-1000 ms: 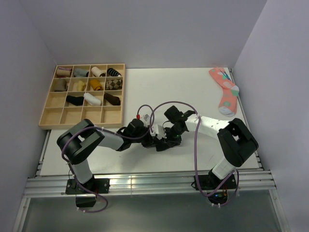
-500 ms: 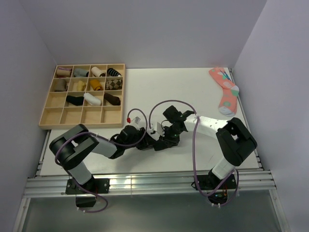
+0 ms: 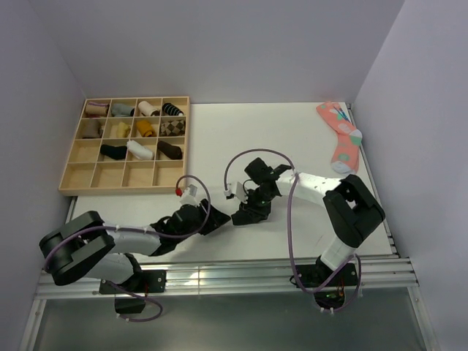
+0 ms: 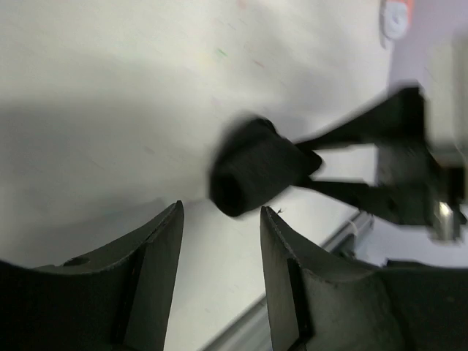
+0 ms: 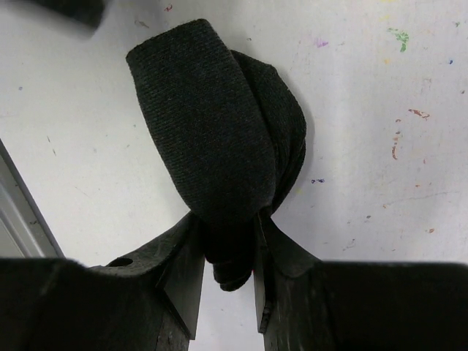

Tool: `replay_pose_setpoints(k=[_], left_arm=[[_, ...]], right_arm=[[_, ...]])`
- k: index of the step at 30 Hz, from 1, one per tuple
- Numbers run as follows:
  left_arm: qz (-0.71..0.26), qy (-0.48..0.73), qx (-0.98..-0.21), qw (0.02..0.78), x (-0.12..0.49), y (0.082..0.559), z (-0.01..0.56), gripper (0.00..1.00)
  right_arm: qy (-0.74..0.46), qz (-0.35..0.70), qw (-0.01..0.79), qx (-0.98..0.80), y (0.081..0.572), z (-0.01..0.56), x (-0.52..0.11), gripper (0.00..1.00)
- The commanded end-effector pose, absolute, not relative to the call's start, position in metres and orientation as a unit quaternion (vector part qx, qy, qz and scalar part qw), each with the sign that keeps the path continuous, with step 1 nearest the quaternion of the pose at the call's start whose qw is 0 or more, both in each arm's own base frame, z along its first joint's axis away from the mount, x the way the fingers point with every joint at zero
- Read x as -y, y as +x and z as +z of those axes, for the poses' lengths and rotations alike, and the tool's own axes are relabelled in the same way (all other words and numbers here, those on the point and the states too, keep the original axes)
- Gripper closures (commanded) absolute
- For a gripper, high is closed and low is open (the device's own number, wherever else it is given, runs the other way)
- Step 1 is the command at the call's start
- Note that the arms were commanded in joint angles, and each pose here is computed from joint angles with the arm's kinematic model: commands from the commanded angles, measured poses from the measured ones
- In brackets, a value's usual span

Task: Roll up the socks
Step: Roll the sock at the center of the board.

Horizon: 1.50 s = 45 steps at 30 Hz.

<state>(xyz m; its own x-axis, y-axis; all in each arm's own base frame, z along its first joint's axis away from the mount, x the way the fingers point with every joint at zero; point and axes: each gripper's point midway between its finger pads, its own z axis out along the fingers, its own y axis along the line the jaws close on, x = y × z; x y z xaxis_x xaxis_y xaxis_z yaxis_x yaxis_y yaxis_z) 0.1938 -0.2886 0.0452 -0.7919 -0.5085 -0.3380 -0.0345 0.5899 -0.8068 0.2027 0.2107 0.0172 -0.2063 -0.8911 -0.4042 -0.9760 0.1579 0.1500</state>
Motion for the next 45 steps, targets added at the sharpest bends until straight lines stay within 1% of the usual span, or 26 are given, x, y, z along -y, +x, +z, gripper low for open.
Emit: replay_pose_setpoints(k=[1,2,3,6,11,12,17,20,27,34,40,45], left_arm=[[-0.438,-0.199,-0.817,0.317,0.3,0.193,0.069,0.48],[-0.435,-0.21,-0.811,0.331,0.302,0.195,0.071,0.48],[-0.438,-0.205,-0.812,0.327,0.31,0.187,0.071,0.48],[-0.415,-0.229,-0.816,0.332,0.321,0.183,0.059,0.47],[-0.44,-0.282,-0.785,0.333,0.34,0.181,0.062,0.45],[-0.432,-0.279,-0.791,0.333,0.342,0.177,0.053,0.45],[-0.448,-0.316,-0.768,0.331,0.356,0.18,0.048,0.43],[-0.445,-0.333,-0.762,0.331,0.356,0.18,0.038,0.44],[-0.401,-0.378,-0.758,0.348,0.34,0.176,0.022,0.44],[-0.397,-0.395,-0.753,0.344,0.335,0.173,0.012,0.44],[-0.392,-0.395,-0.755,0.345,0.334,0.172,0.009,0.45],[-0.394,-0.39,-0.759,0.34,0.336,0.17,0.006,0.47]], right_arm=[[-0.606,0.154,0.056,-0.778,0.195,-0.007,-0.191,0.76],[-0.604,0.155,0.052,-0.78,0.194,-0.008,-0.191,0.76],[-0.602,0.157,0.049,-0.782,0.194,-0.008,-0.192,0.76],[-0.591,0.16,0.038,-0.79,0.192,-0.01,-0.193,0.76],[-0.58,0.167,0.021,-0.797,0.187,-0.015,-0.194,0.77],[-0.58,0.167,0.019,-0.797,0.186,-0.015,-0.193,0.77],[-0.573,0.175,0.008,-0.8,0.182,-0.012,-0.194,0.77],[-0.57,0.188,-0.001,-0.8,0.177,-0.01,-0.195,0.77],[-0.566,0.223,-0.027,-0.794,0.164,-0.003,-0.201,0.77],[-0.57,0.282,-0.068,-0.769,0.141,0.013,-0.204,0.77],[-0.574,0.313,-0.076,-0.752,0.13,0.024,-0.206,0.77],[-0.576,0.318,-0.067,-0.75,0.133,0.031,-0.211,0.77]])
